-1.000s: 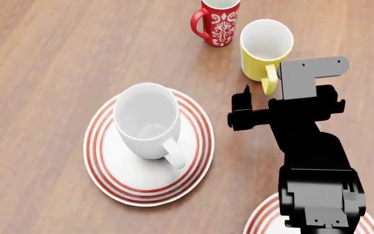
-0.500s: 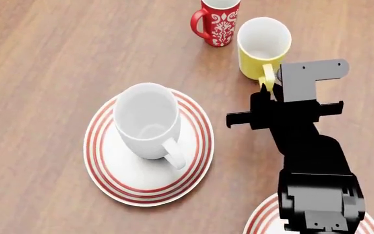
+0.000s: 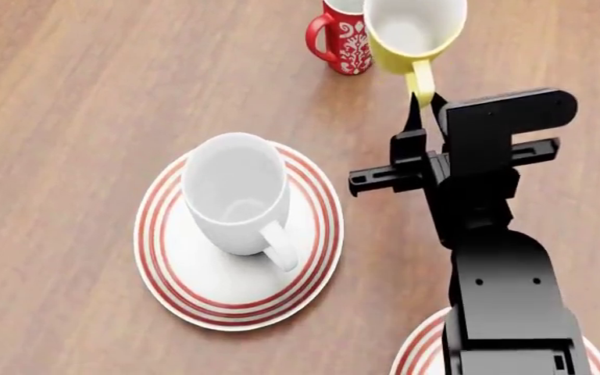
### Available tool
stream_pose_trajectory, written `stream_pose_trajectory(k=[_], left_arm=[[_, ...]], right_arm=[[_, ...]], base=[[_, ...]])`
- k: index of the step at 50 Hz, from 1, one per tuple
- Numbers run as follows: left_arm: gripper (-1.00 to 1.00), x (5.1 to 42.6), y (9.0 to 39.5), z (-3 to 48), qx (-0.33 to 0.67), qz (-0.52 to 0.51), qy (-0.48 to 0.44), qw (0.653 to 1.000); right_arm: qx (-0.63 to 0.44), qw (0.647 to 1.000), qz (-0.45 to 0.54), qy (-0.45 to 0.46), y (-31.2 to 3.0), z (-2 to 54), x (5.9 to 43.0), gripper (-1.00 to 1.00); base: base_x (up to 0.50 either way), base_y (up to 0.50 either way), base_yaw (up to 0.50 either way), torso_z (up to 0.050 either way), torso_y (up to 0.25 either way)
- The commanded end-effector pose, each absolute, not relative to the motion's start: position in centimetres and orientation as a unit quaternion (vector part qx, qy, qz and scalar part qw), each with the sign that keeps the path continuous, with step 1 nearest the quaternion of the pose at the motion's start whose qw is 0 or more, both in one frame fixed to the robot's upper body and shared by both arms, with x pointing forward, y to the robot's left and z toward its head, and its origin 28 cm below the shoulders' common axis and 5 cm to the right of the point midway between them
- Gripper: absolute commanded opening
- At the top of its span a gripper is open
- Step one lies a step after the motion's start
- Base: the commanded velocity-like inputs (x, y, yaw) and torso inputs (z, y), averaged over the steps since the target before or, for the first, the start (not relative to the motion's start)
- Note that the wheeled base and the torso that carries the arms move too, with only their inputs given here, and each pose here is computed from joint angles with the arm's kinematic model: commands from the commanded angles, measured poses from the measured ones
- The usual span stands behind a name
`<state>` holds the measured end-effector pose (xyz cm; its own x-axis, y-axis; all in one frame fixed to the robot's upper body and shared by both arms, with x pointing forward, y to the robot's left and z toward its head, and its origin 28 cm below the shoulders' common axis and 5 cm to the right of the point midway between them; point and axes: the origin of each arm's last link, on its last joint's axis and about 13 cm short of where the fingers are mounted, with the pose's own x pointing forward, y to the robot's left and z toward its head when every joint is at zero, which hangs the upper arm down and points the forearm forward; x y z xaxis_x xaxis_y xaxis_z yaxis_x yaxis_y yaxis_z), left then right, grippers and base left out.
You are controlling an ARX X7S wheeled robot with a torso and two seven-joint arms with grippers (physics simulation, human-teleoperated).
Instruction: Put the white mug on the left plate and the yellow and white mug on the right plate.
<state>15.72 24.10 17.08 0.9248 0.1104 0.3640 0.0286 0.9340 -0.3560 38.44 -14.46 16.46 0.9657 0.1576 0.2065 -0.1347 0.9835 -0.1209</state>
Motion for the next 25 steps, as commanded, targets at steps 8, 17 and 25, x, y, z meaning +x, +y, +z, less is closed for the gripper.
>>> stream_pose_trajectory(k=[8, 17, 25], left_arm=[[1.00, 15.8, 24.1, 17.1, -0.182, 0.021, -0.191, 0.964], [1.00, 15.8, 24.1, 17.1, -0.182, 0.021, -0.191, 0.964], [1.00, 16.0, 24.9, 17.3, -0.178, 0.020, -0.189, 0.966]], right_arm=[[-0.058, 0.991, 0.052, -0.111, -14.4, 17.0, 38.2, -1.00], [-0.058, 0.991, 0.052, -0.111, -14.4, 17.0, 38.2, -1.00], [-0.040, 0.989, 0.074, -0.119, -14.1, 16.5, 36.2, -1.00]], base=[[0.00, 0.00, 0.00, 0.000, 0.000], [0.00, 0.00, 0.00, 0.000, 0.000], [0.00, 0.00, 0.00, 0.000, 0.000]])
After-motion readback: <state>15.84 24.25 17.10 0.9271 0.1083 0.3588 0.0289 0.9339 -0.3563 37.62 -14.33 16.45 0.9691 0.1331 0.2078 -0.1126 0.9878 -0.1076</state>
